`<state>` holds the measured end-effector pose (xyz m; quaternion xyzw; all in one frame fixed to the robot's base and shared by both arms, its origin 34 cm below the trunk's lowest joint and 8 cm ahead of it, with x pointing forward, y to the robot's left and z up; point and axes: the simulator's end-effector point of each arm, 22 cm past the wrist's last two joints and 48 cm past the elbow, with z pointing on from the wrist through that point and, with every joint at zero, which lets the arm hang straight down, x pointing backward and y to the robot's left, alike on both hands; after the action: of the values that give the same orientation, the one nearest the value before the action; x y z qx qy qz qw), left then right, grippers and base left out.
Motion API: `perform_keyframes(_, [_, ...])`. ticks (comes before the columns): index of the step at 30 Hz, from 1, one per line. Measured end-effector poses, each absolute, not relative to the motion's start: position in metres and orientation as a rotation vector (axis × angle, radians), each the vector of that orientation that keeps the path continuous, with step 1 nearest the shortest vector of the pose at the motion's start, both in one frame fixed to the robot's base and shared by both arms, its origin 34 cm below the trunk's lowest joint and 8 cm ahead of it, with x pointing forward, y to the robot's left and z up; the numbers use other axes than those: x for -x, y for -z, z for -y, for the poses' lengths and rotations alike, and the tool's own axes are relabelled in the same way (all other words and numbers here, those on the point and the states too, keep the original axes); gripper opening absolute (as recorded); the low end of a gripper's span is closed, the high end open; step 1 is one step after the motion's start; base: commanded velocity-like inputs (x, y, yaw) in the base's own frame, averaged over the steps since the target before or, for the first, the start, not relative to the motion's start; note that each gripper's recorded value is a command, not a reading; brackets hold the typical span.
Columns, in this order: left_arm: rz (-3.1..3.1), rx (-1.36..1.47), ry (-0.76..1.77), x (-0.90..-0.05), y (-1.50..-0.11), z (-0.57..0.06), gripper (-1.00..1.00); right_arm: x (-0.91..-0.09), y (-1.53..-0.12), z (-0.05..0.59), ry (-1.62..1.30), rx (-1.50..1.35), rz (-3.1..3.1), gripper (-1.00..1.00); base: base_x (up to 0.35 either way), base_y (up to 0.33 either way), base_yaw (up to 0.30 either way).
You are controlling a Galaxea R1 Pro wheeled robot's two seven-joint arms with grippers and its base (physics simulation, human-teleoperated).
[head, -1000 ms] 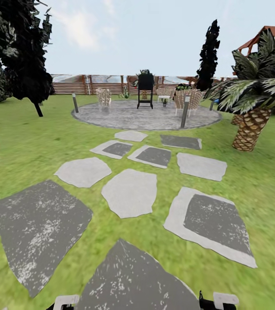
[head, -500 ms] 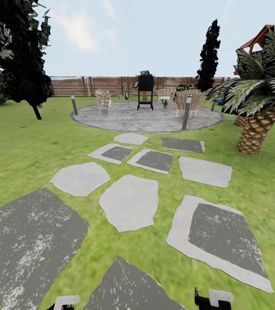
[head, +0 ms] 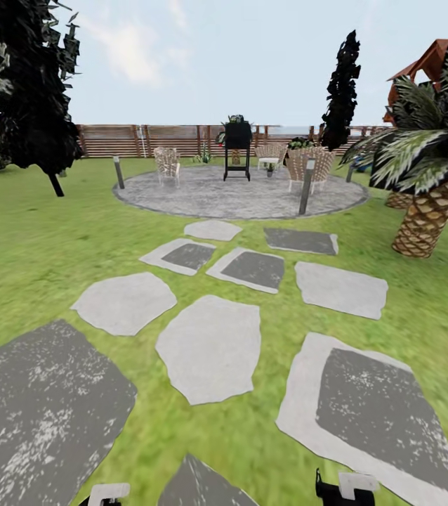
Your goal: Pick up the pesticide atomizer in the garden and spray insectifuge to fully cover both potted plants in the garden.
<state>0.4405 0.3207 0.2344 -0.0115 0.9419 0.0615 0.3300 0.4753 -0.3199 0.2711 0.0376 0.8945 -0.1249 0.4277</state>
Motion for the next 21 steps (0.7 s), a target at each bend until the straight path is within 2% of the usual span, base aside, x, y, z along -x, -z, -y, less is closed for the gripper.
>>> perform_keyframes(13, [-2.456,0.043,-0.161,-0.4419,-0.2355,-0.3215,-1.0,-0.4761,-0.2718,0.3206,0.315,-0.094,-2.231,1.0,0.336,0.0,-0.003])
perform_keyframes(21, [-2.455,0.045,-0.161,-0.4421,-0.2356,-0.3216,-1.0,-0.475,-0.2709,0.3189,0.311,-0.092,-2.235,1.0,0.336,0.0,-0.259])
